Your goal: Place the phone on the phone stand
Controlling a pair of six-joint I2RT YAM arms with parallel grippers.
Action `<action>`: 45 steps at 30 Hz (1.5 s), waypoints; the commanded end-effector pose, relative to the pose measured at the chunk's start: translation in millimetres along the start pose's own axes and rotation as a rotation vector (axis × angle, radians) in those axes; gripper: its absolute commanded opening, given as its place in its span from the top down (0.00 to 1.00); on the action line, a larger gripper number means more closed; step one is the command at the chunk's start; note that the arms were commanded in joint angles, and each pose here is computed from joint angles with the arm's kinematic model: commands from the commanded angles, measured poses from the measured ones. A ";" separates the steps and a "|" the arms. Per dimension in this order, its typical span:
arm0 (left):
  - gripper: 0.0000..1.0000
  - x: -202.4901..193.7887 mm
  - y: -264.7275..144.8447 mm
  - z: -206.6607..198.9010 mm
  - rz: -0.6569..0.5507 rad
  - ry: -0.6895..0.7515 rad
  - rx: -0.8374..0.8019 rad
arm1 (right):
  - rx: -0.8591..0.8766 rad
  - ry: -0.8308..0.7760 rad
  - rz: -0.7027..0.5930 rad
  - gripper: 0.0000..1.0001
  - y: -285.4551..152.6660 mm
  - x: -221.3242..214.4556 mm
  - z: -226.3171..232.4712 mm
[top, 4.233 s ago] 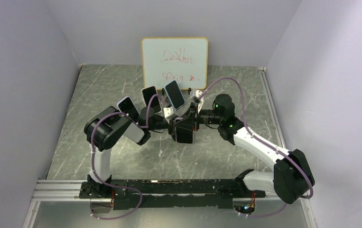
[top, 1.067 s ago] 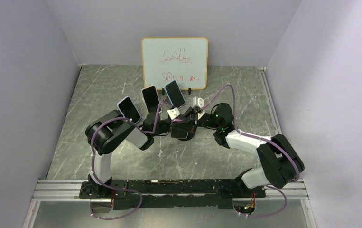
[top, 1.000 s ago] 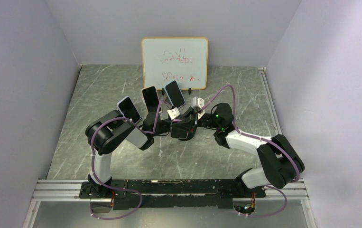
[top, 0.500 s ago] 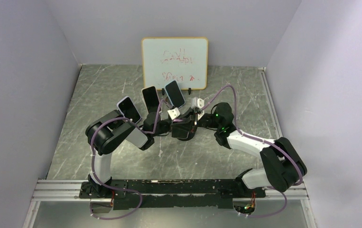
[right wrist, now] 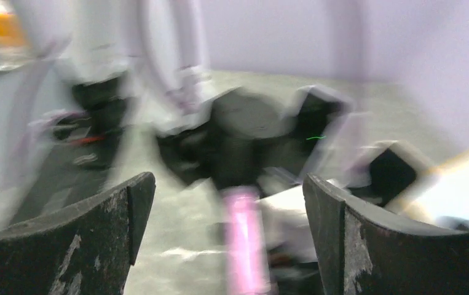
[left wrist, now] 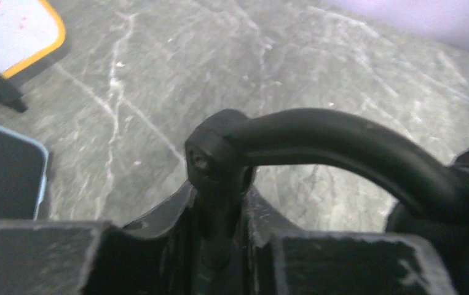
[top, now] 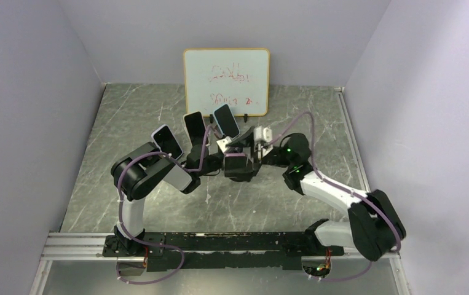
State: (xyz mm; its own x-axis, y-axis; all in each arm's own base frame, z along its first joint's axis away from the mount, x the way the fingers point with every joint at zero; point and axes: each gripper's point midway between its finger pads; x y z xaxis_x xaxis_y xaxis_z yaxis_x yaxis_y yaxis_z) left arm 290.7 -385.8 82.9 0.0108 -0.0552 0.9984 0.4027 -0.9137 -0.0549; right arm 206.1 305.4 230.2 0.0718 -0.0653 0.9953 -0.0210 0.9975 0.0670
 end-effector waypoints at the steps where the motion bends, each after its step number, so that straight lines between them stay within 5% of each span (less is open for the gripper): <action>1: 0.95 -76.1 -25.1 -75.7 0.240 0.003 -0.295 | -0.538 -0.275 -0.227 0.05 -57.6 88.2 -88.7; 6: 0.95 -75.2 -15.6 -58.4 0.263 0.043 -0.285 | -0.842 -0.307 -0.352 0.00 -116.5 119.7 -93.2; 12: 0.95 -67.7 -0.8 -23.0 0.280 0.075 -0.209 | -0.956 -0.279 -0.366 0.00 -141.8 123.4 -82.3; 21: 0.95 -42.3 21.4 40.1 0.272 0.094 -0.010 | -0.967 -0.252 -0.384 0.00 -152.4 107.0 -64.5; 28: 0.93 -33.8 38.5 49.4 0.242 0.081 -0.013 | -0.976 -0.174 -0.385 0.00 -155.0 85.3 -62.7; 38: 0.52 -34.2 38.1 49.0 0.218 0.055 -0.040 | -1.009 -0.038 -0.432 0.00 -162.0 60.2 -62.2; 42: 0.13 -30.8 29.9 54.7 0.214 0.057 -0.013 | -1.011 -0.020 -0.435 0.00 -163.8 54.9 -58.9; 45: 0.02 -28.9 20.5 62.7 0.222 0.060 0.022 | -1.020 -0.012 -0.443 0.00 -166.2 53.9 -57.4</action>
State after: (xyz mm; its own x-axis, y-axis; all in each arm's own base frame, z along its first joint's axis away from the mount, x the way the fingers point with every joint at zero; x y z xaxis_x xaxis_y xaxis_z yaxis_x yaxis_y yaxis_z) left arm 353.3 -388.8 44.6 0.0562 -0.2783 0.9588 0.3832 -0.8808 -0.2781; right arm 272.7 143.7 267.5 -0.1368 -0.3841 0.9131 0.8228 0.4693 0.3206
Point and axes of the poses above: each gripper's point midway between its finger pads, its own y axis out along the fingers, its own z axis along the line the jaws close on, x = y × z, and after that the axes turned 8 degrees about y, right-handed
